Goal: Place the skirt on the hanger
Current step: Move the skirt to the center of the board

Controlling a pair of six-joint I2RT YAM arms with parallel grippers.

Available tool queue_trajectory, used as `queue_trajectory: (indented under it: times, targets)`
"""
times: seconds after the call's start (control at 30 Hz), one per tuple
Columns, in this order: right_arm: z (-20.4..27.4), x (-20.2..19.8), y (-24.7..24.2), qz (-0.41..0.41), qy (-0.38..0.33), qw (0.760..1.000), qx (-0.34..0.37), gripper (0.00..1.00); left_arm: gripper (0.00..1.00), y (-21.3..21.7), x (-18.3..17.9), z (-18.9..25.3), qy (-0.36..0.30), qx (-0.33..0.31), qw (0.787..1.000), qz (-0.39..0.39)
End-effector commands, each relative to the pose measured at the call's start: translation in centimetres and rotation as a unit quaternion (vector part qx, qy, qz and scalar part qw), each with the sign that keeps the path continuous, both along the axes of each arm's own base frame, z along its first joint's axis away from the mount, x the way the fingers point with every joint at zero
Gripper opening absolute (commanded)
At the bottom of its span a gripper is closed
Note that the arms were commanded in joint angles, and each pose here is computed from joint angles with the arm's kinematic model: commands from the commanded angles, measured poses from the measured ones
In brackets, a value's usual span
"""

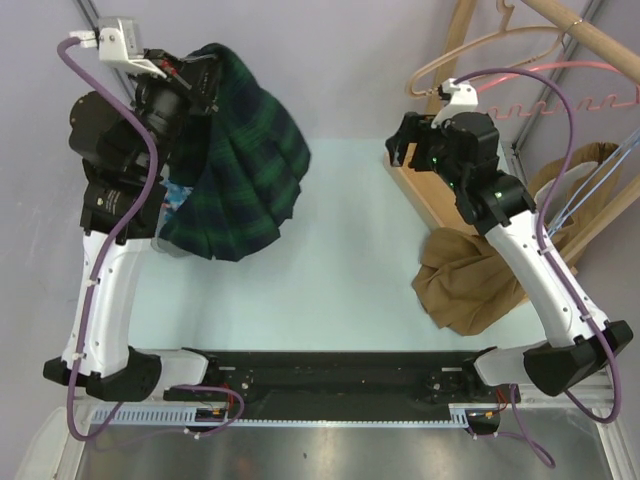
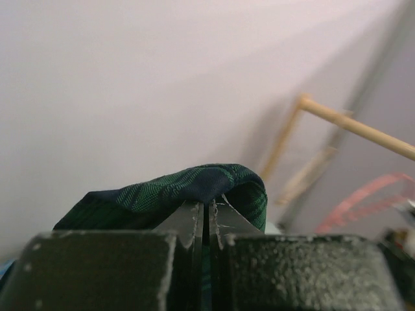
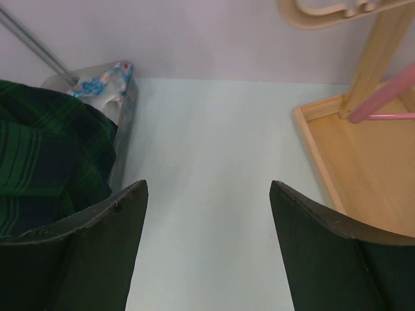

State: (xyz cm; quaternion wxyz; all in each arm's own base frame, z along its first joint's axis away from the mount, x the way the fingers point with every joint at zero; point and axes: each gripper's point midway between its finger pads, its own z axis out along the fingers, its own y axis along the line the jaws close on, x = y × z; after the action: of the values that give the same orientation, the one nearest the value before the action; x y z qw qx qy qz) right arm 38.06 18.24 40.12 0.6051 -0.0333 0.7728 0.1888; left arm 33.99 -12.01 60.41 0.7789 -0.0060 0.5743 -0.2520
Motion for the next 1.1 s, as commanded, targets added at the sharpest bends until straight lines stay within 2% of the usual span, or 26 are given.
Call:
queue_trajectory:
  times: [0.0, 0.03, 0.1, 0.13, 0.27, 0.3, 0.33, 0.37, 0.4, 0.43, 0.47, 0.5, 0.53, 0.57, 0.6, 0.67, 0.7, 0.87, 0.97, 1.07]
  targets:
    - [2.5, -0.8, -2.2, -0.030, -0.025, 0.999, 0.028, 0.81, 0.00, -6.9, -7.6, 5.3, -0.149, 0.085, 0.957, -0.235]
    - [2.7, -0.9, -2.5, -0.034, -0.026, 0.999, 0.029, 0.81, 0.00, -8.3, -9.0, 4.7, -0.157, 0.108, 0.938, -0.288]
    - [3.0, -1.2, -3.0, -0.044, -0.028, 0.998, 0.033, 0.81, 0.00, -10.0, -9.6, 2.9, -0.149, 0.129, 0.918, -0.344]
    - [3.1, -1.3, -3.5, -0.051, -0.028, 0.998, 0.034, 0.81, 0.00, -10.9, -10.5, 1.5, -0.146, 0.149, 0.899, -0.384]
    - [3.7, -1.9, -5.0, -0.072, -0.027, 0.996, 0.045, 0.81, 0.00, -13.4, -12.8, -5.1, -0.104, 0.189, 0.855, -0.471]
    - [3.8, -2.0, -5.4, -0.074, -0.026, 0.996, 0.045, 0.81, 0.04, -14.1, -11.8, -8.9, -0.059, 0.189, 0.857, -0.476]
    - [3.8, -2.4, -5.6, -0.073, -0.023, 0.996, 0.044, 0.81, 0.08, -14.8, -11.8, -10.9, -0.047, 0.195, 0.855, -0.478]
    - [3.7, -2.5, -5.9, -0.075, -0.018, 0.996, 0.042, 0.82, 0.08, -15.0, -10.8, -13.0, -0.023, 0.192, 0.868, -0.457]
    - [3.6, -2.8, -6.0, -0.074, -0.014, 0.996, 0.041, 0.82, 0.10, -15.2, -10.3, -17.5, 0.026, 0.189, 0.873, -0.449]
    - [3.4, -3.2, -6.2, -0.074, -0.007, 0.997, 0.037, 0.83, 0.22, -15.8, -10.3, -19.3, 0.041, 0.184, 0.873, -0.449]
    - [3.2, -3.3, -6.1, -0.069, -0.001, 0.997, 0.033, 0.83, 0.42, -16.1, -9.9, -21.5, 0.063, 0.181, 0.876, -0.442]
    - [2.6, -3.5, -6.3, -0.069, 0.009, 0.997, 0.027, 0.84, 0.66, -16.3, -9.8, -26.1, 0.113, 0.184, 0.872, -0.439]
    - [2.4, -3.7, -6.3, -0.069, 0.014, 0.997, 0.024, 0.84, 0.70, -17.0, -10.3, -28.3, 0.137, 0.188, 0.868, -0.439]
    - [2.1, -3.8, -6.3, -0.066, 0.019, 0.997, 0.022, 0.84, 0.73, -16.5, -9.4, -31.5, 0.178, 0.195, 0.875, -0.406]
    - [1.5, -4.0, -6.2, -0.064, 0.029, 0.997, 0.017, 0.85, 0.83, -16.3, -9.1, -32.8, 0.201, 0.194, 0.878, -0.388]
    - [0.7, -4.3, -5.6, -0.044, 0.043, 0.998, 0.012, 0.85, 0.84, -14.8, -7.9, -35.4, 0.241, 0.195, 0.891, -0.331]
    - [0.1, -4.6, -5.2, -0.029, 0.055, 0.998, 0.007, 0.85, 0.84, -13.3, -6.3, -36.0, 0.255, 0.194, 0.910, -0.265]
    - [-4.8, -6.8, 0.3, 0.098, 0.116, 0.986, -0.061, 0.87, 0.89, -9.0, -4.0, -36.0, 0.259, 0.181, 0.939, -0.135]
    - [-8.4, -8.3, 3.3, 0.125, 0.154, 0.973, -0.115, 0.89, 0.89, -7.5, -2.6, -37.1, 0.288, 0.158, 0.939, -0.096]
    - [-11.7, -9.3, 5.7, 0.137, 0.195, 0.960, -0.145, 0.90, 0.88, -6.0, -1.3, -41.3, 0.365, 0.153, 0.916, -0.065]
